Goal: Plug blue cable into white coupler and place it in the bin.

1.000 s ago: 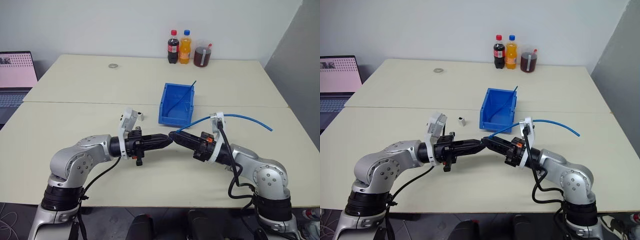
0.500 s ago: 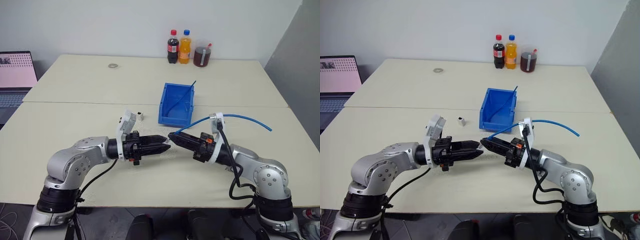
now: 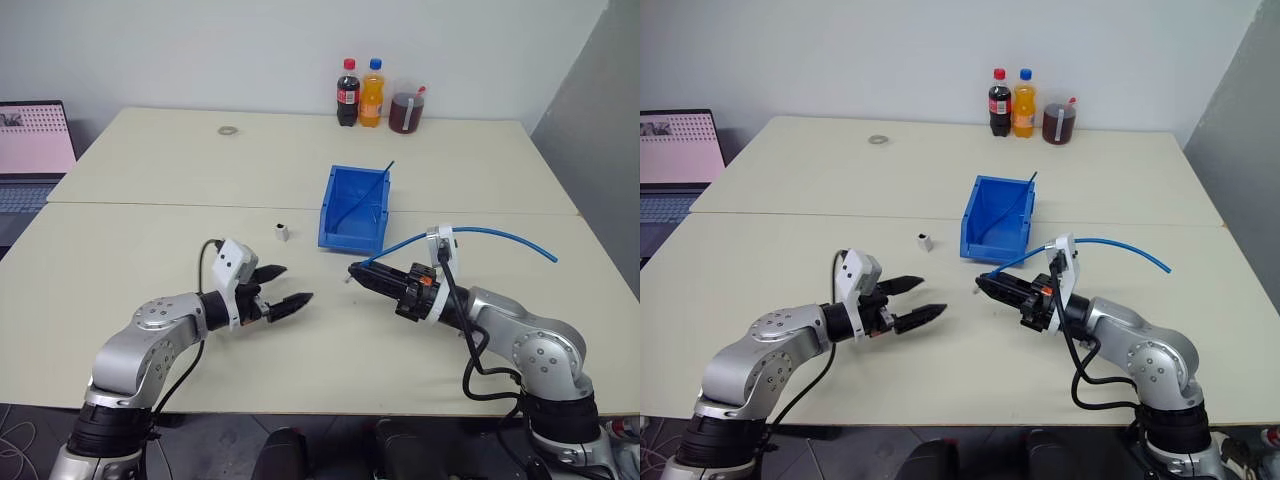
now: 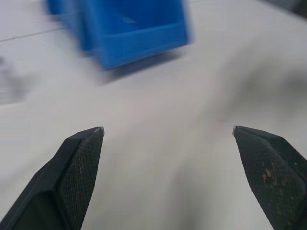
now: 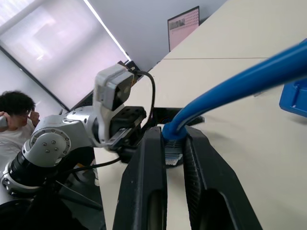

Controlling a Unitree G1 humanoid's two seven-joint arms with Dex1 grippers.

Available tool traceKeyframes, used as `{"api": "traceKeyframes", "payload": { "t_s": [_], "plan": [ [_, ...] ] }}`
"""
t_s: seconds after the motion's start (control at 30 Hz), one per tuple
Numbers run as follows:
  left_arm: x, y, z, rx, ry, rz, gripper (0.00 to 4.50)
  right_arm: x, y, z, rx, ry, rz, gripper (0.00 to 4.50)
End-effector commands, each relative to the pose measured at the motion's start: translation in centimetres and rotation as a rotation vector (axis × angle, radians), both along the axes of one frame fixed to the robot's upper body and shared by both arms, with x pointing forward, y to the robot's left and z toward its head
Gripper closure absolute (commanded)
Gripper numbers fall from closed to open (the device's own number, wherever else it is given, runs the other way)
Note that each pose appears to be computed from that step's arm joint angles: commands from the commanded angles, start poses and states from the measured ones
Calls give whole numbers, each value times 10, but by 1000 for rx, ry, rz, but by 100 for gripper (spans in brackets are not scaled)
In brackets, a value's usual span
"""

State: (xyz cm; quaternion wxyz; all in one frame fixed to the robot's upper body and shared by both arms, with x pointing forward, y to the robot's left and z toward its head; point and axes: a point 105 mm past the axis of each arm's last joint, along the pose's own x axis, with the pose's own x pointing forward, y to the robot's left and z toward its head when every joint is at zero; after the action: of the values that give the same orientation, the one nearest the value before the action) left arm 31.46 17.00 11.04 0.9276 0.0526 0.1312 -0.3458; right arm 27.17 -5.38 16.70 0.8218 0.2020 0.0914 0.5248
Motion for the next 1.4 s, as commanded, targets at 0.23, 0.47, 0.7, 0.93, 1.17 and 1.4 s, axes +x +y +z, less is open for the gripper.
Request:
{"api": "traceKeyframes", "payload": {
  "t_s": [0.23,0.47,0.7,0.93,1.17,1.4],
  "plan": [
    [56,21,6,210,-34,208,0,3,-2,7,8,-47,-1,432],
    [79,21,1,243,1,265,0,3,-2,8,14,-56,-15,432],
    [103,3,7,209,26,260,0,1,-1,10,21,-60,-23,432],
    [113,-12,8,170,49,243,0,1,0,12,22,-68,-27,432],
    [114,-12,6,159,55,254,34,0,0,12,22,-67,-30,432],
    [115,-11,4,156,49,268,196,0,-1,12,20,-67,-32,432]
  ]
}}
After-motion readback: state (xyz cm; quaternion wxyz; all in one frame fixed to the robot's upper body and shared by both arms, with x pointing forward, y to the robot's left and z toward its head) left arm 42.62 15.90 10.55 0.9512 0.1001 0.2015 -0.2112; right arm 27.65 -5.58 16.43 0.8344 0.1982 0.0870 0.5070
